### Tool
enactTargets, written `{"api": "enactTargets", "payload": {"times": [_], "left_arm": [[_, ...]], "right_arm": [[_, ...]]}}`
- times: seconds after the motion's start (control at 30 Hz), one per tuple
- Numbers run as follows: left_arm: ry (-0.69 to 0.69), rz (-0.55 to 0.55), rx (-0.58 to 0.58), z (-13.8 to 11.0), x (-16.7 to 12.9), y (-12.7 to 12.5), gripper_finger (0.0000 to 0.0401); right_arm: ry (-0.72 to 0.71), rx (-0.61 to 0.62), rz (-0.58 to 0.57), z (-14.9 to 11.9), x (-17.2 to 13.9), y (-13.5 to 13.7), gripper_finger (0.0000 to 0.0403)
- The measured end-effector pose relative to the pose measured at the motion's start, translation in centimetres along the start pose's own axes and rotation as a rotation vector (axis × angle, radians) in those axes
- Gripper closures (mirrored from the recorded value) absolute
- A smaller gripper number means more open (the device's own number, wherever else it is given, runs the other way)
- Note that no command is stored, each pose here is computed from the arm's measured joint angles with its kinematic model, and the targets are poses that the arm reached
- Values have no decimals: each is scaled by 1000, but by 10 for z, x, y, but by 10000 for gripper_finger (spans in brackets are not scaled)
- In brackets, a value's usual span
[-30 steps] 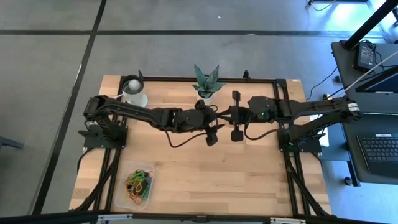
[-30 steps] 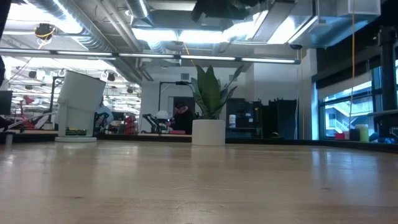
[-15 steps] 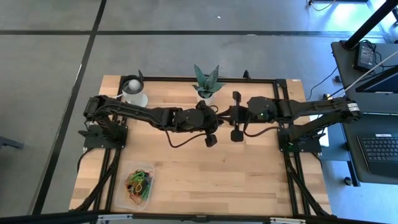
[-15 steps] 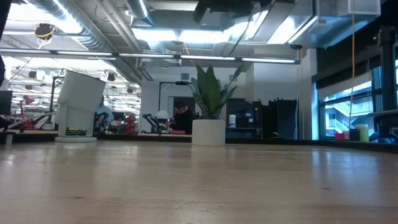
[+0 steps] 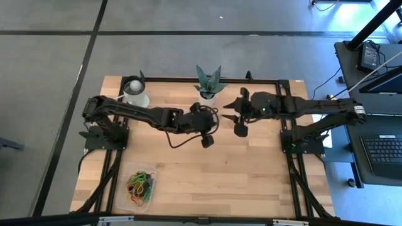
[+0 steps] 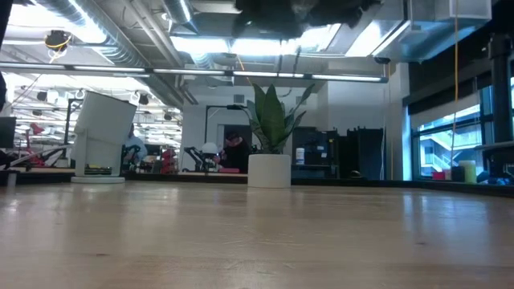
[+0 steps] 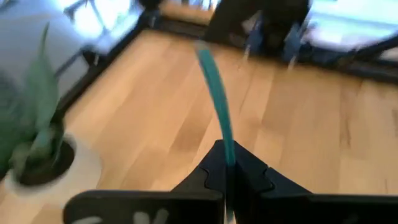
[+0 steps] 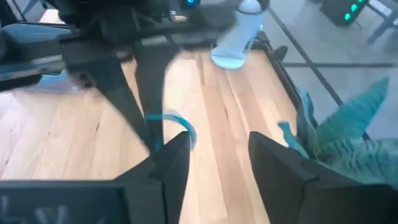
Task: Pick and place rubber bands into bin
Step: Put the blue rubber band into the transparent bin
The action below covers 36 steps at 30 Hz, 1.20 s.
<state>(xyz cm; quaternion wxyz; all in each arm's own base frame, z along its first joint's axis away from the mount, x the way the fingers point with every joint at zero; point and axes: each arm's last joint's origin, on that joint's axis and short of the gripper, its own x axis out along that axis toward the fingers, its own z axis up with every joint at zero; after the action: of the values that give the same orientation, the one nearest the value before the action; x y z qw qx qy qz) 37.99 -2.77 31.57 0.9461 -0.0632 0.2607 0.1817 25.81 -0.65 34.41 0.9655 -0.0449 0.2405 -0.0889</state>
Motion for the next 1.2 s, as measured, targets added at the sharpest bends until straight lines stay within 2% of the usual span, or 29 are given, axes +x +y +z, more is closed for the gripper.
{"api": "enactTargets", "payload": {"times": [0.17,0.33,0.57,0.8,0.93,1.03,1.2], "left_arm": [[100,31,-63,-5,-19,9,398],[182,30,-113,-8,-50,12,398],[381,26,-157,-28,-100,8,398],[673,-15,-193,-62,-146,-16,398],[753,-39,-157,-83,-170,-39,398],[779,-61,-122,-103,-187,-54,398],[793,-49,-73,-140,-211,-69,398]], "right_arm": [[38,43,-9,-4,-4,-3,214],[101,84,-9,-10,-3,-2,214],[117,262,-18,-31,10,1,224],[79,554,-6,-63,29,11,225],[70,687,43,-74,31,26,226],[67,732,73,-73,30,41,236],[27,708,58,-55,30,73,283]]}}
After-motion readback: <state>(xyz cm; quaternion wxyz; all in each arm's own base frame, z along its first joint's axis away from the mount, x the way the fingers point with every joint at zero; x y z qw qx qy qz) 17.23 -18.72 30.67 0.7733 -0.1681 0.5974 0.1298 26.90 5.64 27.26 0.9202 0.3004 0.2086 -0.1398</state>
